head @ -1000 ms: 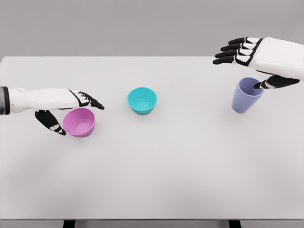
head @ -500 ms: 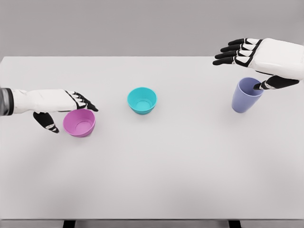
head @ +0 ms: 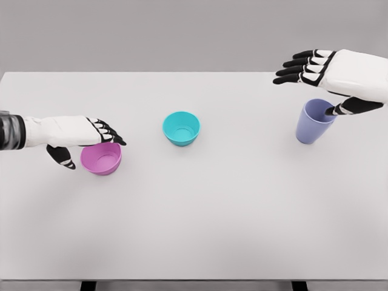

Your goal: Stacking bowl and cup with both arms

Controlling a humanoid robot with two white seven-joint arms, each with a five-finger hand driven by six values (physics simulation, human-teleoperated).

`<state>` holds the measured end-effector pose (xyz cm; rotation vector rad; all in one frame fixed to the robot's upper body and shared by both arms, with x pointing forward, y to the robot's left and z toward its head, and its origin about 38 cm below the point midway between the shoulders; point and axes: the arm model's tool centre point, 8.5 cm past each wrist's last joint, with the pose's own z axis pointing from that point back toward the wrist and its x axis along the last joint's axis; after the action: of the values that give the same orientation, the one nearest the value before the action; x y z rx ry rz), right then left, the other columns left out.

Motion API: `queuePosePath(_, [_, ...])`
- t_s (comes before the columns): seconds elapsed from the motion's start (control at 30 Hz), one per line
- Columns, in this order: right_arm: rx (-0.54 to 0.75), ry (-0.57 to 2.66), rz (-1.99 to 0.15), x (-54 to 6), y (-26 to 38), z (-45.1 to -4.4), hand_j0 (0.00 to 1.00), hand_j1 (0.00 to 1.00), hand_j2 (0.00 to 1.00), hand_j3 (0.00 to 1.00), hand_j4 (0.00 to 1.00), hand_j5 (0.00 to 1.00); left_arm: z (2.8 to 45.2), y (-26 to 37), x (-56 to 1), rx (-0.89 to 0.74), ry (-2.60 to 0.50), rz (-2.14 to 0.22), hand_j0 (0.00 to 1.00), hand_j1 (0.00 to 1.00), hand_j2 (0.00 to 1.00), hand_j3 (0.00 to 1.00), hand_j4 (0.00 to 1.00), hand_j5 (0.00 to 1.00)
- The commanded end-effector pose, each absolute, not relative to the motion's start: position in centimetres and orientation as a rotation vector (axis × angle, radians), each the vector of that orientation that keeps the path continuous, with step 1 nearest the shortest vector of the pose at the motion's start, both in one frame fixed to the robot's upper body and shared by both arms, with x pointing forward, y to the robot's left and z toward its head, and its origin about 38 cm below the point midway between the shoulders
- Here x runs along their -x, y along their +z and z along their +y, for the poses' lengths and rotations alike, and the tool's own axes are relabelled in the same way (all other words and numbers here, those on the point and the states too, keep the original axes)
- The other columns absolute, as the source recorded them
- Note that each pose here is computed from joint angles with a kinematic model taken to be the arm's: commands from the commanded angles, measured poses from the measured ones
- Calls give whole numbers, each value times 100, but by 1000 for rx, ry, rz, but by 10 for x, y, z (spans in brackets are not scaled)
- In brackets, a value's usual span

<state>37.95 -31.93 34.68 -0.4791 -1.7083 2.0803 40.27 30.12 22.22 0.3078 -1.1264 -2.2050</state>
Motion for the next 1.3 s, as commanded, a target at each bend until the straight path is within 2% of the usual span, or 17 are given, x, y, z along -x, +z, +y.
queuePosePath(0.0, [478, 2074, -1712, -379, 348, -320, 100, 100, 100, 100, 100, 100, 300, 222, -403, -308, -2200, -1129, 100, 100, 100, 100, 100, 100])
queuePosePath(0.77, [479, 2075, -1713, -380, 349, -320, 100, 100, 100, 100, 100, 100, 286, 207, -405, -303, -2228, -1123, 100, 100, 100, 100, 100, 100])
queuePosePath(1.27, [478, 2075, -1707, -379, 348, -321, 100, 100, 100, 100, 100, 100, 291, 195, -403, -281, -2214, -1097, 100, 100, 100, 100, 100, 100])
